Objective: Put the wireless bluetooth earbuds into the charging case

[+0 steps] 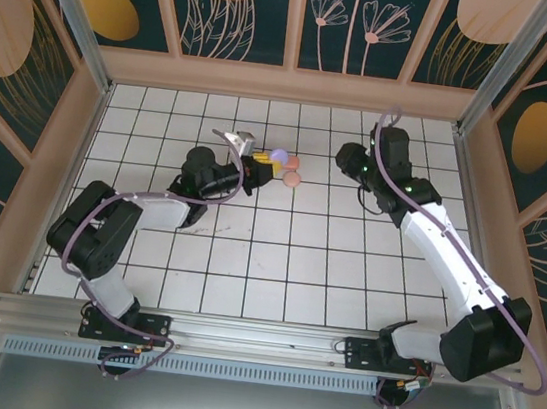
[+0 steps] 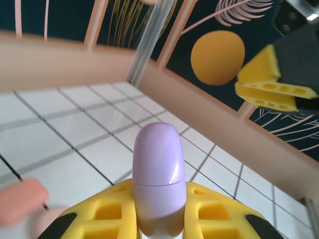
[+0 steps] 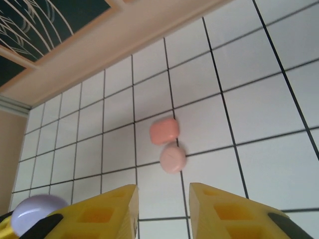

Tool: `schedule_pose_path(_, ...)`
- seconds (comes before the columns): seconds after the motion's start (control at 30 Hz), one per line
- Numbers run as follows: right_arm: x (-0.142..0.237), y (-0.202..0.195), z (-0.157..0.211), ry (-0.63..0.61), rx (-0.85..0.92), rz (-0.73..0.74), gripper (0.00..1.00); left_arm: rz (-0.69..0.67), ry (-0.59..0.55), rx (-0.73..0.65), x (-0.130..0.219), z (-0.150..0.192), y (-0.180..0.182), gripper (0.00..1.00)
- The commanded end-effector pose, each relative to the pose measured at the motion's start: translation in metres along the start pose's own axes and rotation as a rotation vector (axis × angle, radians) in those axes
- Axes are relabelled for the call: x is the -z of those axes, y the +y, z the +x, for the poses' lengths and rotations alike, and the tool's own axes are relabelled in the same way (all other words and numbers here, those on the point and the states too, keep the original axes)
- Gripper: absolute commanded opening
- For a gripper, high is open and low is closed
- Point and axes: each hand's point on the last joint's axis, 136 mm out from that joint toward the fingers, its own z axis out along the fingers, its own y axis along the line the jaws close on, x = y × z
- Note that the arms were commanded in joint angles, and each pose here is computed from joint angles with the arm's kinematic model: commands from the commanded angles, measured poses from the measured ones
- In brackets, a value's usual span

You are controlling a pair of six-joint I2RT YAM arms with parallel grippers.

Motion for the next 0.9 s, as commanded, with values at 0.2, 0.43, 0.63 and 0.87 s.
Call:
schedule_pose_path(0.2,0.0,-0.011,0.007,-0.044,-0.036,-0.011,0.36,-0.093,0.112,0.492,-0.02,0.056,0.017,0.0)
schedule_pose_path(0.43,0.0,-0.008,0.001,-0.062,-0.018,-0.024,0.38,-0.248,0.192,0.63,-0.024,0.087,0.043,0.01)
schedule_pose_path(0.63,-0.001,-0.009,0.0,-0.064,-0.018,-0.029,0.4,-0.388,0.301,0.654,-0.033,0.115,0.071,0.06)
schedule_pose_path(0.87,0.002,-0.006,-0.005,-0.073,-0.015,-0.042,0.4,-0.486,0.39,0.624,-0.041,0.129,0.087,0.08)
